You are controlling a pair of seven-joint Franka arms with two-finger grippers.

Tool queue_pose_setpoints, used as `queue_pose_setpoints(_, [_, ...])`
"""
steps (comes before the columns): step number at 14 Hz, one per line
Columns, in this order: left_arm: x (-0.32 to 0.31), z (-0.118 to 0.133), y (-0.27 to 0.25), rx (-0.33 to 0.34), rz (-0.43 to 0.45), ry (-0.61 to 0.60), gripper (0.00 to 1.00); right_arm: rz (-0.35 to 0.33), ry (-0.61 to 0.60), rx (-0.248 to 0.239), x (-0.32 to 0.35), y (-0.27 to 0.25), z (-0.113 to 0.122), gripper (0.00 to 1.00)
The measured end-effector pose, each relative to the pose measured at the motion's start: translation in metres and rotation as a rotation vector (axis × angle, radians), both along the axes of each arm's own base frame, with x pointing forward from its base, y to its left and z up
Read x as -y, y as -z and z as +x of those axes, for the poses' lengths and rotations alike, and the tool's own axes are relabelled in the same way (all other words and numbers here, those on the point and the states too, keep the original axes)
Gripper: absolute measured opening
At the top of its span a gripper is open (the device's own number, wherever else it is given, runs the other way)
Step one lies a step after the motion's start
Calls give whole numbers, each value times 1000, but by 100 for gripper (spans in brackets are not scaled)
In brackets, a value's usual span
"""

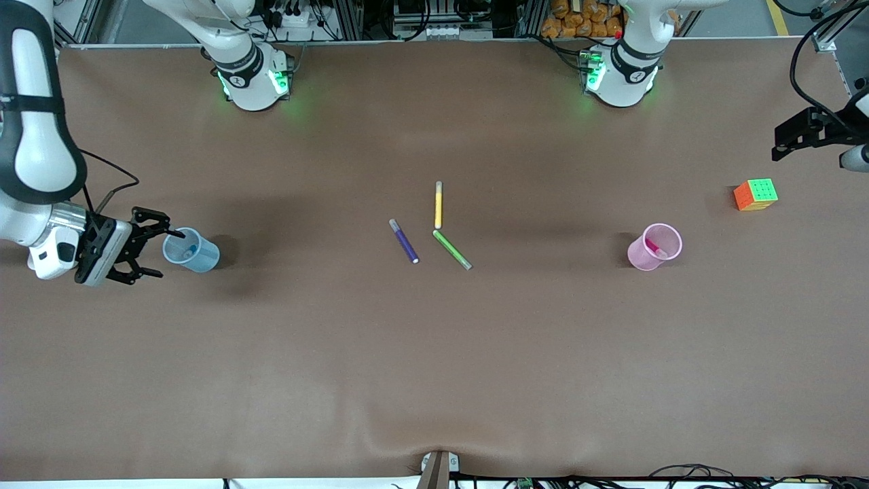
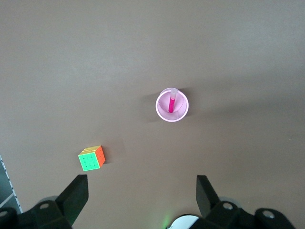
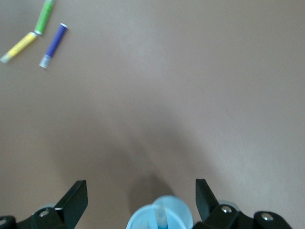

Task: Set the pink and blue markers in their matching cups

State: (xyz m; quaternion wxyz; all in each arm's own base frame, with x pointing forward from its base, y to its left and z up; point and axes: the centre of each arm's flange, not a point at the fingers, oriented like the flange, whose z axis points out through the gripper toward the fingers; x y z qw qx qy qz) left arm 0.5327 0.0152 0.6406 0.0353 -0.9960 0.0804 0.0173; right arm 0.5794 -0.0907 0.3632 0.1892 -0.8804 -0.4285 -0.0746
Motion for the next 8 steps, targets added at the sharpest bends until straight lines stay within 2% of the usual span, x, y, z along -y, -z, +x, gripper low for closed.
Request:
queue_pose_setpoints(3, [2, -1, -3, 6, 1, -67, 100, -96, 118, -50, -2, -20, -2, 100])
queue_pose_setpoints(8, [9, -2, -6, 11, -27, -144, 100, -232, 338, -114, -58, -64, -6, 100])
